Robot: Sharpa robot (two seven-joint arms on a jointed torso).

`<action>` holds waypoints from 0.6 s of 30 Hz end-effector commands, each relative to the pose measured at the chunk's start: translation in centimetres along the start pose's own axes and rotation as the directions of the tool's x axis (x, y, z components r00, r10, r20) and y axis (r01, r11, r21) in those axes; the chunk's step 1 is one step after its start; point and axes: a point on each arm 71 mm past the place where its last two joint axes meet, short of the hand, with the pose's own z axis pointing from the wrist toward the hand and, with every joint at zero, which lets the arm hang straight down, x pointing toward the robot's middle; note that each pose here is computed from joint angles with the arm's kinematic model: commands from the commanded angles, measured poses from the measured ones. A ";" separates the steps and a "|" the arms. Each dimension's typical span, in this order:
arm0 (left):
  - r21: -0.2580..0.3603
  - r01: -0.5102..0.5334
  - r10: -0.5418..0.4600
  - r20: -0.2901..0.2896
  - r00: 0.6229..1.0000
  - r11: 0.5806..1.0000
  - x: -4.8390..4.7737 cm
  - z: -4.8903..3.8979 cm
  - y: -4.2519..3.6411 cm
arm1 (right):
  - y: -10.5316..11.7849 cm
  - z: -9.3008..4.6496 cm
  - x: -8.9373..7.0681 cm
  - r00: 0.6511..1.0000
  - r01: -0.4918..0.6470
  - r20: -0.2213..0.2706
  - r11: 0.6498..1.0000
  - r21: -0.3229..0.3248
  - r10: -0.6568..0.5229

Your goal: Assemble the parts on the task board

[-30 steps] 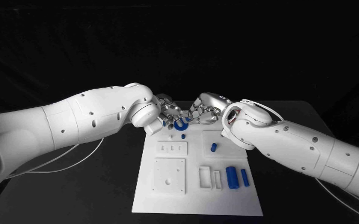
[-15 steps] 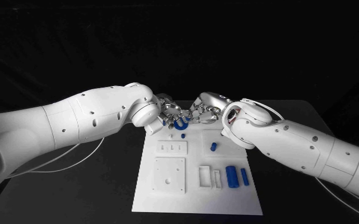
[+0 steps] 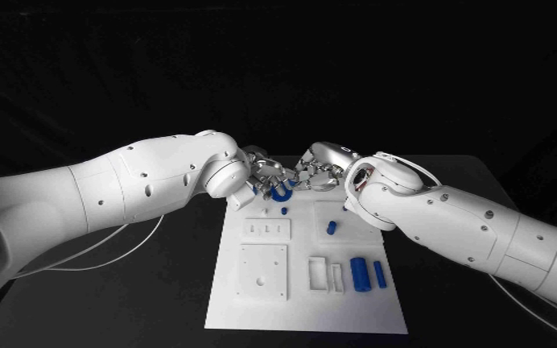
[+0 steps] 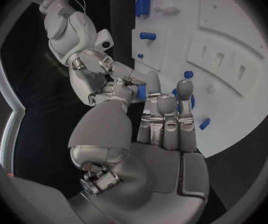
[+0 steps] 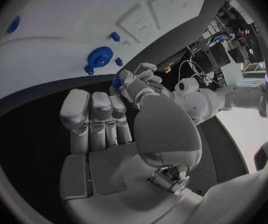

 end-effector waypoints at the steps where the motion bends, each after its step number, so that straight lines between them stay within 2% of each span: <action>1: 0.046 0.044 -0.046 0.025 0.999 0.998 -0.04 -0.01 -0.55 | 0.3 0.0 0.1 1.000 0.000 -0.005 1.000 -0.019 0.000; 6: 0.047 0.045 -0.047 0.029 0.998 0.998 -0.09 -0.01 -0.48 | 0.1 0.0 0.1 1.000 -0.001 0.001 1.000 -0.015 0.001; 11: 0.041 0.030 -0.031 0.017 0.999 0.999 0.02 -0.05 -0.35 | -0.3 -0.2 -0.3 1.000 -0.005 0.028 1.000 -0.008 0.005; 18: 0.029 0.009 -0.009 0.004 1.000 1.000 -0.20 -0.20 0.26 | -1.6 -1.0 -1.0 0.998 -0.019 0.061 1.000 0.002 0.019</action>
